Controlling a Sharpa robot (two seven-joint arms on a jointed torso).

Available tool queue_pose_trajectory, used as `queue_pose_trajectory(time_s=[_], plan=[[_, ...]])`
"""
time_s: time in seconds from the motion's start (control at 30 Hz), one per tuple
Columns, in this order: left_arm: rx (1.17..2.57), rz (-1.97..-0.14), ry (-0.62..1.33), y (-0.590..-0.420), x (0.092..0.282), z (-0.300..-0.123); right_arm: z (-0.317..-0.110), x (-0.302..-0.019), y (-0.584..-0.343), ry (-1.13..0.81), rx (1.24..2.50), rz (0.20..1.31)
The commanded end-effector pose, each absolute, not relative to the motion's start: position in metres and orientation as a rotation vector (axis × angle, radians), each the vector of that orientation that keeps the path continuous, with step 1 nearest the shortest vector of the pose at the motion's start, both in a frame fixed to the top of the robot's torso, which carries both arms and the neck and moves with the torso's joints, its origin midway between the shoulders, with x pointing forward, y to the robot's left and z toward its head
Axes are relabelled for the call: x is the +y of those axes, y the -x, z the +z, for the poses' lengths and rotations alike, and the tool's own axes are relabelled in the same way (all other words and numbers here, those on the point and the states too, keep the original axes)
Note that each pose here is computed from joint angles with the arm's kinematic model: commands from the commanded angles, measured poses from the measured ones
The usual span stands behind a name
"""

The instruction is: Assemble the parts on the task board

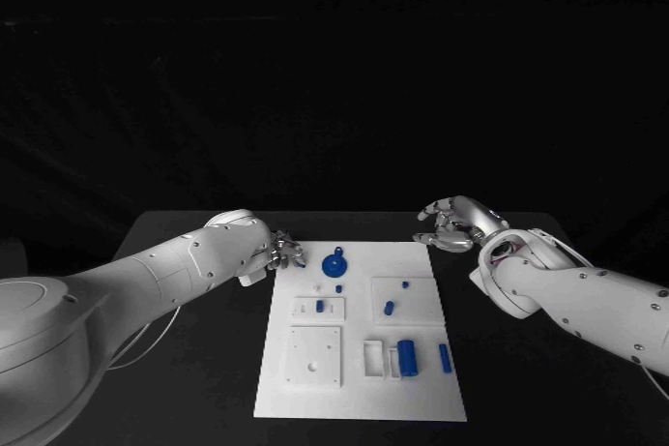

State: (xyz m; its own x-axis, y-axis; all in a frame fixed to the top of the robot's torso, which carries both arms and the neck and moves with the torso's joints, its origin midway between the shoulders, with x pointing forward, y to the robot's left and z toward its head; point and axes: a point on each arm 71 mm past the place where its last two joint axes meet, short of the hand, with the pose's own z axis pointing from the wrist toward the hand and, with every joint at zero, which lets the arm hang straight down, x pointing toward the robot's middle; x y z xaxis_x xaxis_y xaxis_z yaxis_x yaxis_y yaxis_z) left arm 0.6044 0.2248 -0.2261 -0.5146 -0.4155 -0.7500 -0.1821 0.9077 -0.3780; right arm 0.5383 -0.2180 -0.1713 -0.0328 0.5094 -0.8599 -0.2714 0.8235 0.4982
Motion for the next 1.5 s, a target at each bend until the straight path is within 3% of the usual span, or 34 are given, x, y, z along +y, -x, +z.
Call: queue_pose_trajectory(time_s=[0.03, 0.47, 0.67, 1.17, 1.5], plan=[[2.079, -0.386, 0.498, -0.602, 0.224, -0.220, -0.171, -0.218, -0.538, -0.185, 1.485, 0.632], [2.062, -0.494, 0.498, -0.561, 0.229, -0.209, -0.172, -0.222, -0.539, -0.188, 1.492, 0.623], [2.066, -0.504, 0.468, -0.551, 0.227, -0.210, -0.173, -0.222, -0.540, -0.188, 1.492, 0.619], [2.057, -0.470, 0.339, -0.520, 0.209, -0.245, -0.175, -0.224, -0.541, -0.189, 1.495, 0.616], [2.085, -0.453, 0.298, -0.511, 0.203, -0.264, -0.175, -0.224, -0.540, -0.188, 1.493, 0.618]])
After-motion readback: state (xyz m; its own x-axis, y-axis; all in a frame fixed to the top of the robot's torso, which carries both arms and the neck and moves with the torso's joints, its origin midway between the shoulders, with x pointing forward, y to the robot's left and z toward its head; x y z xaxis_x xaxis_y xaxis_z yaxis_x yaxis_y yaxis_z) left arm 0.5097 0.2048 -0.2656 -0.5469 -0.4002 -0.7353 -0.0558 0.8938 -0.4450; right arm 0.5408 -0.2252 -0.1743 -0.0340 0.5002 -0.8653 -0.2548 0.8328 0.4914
